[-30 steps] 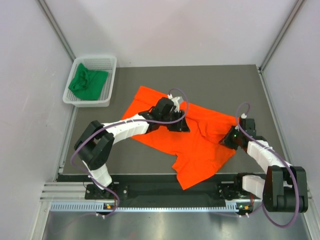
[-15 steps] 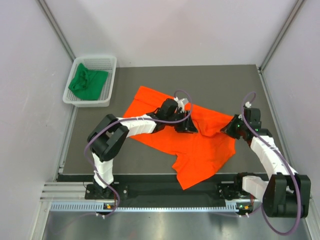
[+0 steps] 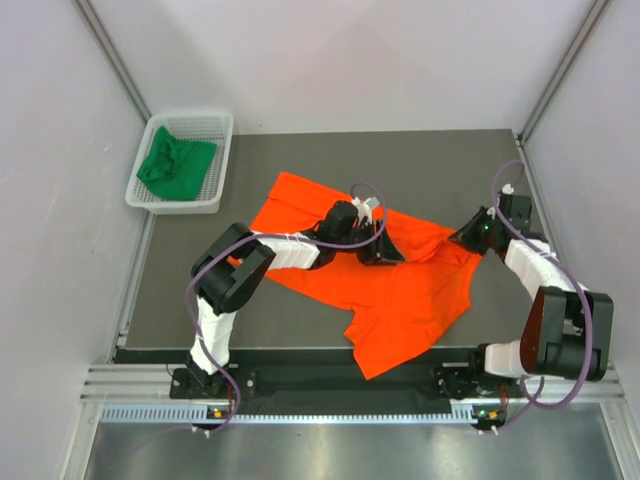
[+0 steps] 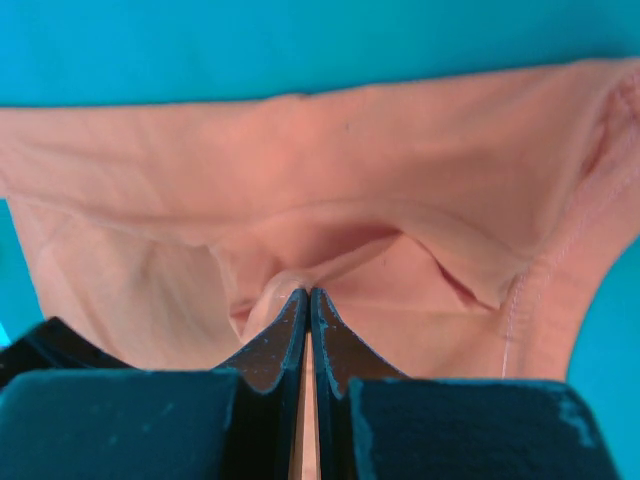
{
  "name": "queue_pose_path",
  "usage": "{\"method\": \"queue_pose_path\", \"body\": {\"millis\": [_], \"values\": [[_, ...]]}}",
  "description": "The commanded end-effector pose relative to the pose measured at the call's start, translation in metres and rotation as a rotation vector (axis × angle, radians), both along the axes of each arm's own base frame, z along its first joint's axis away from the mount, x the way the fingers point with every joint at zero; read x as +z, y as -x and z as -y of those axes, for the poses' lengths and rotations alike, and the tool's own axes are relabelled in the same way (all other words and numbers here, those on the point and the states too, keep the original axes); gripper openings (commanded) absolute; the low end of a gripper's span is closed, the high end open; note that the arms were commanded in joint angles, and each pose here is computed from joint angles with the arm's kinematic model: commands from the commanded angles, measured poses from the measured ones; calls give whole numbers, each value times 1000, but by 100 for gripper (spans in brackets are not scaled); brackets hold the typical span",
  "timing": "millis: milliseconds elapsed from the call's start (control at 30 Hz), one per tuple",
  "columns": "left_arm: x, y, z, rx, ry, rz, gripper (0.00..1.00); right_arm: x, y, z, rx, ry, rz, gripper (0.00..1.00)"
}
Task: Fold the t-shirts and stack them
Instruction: Fold the tshirt
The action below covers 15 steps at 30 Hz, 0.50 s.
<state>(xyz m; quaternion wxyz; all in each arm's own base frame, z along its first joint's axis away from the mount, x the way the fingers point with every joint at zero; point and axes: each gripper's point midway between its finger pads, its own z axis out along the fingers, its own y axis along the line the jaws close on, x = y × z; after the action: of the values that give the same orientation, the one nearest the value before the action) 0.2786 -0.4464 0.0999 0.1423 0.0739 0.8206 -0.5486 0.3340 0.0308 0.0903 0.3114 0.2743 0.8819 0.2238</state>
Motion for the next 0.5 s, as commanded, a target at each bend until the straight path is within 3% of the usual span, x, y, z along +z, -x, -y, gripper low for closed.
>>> {"method": "queue_pose_path", "body": {"millis": [0,400,467], "values": [[15,-10,12,-2,76,20,46,20,-28,3,21,-9,94,0],[-10,-33,28,109,110,-93,48,2,-50,8,32,-61,82,0],[-15,-38,30,132,94,-100,45,1,-50,8,32,-64,83,0]]}}
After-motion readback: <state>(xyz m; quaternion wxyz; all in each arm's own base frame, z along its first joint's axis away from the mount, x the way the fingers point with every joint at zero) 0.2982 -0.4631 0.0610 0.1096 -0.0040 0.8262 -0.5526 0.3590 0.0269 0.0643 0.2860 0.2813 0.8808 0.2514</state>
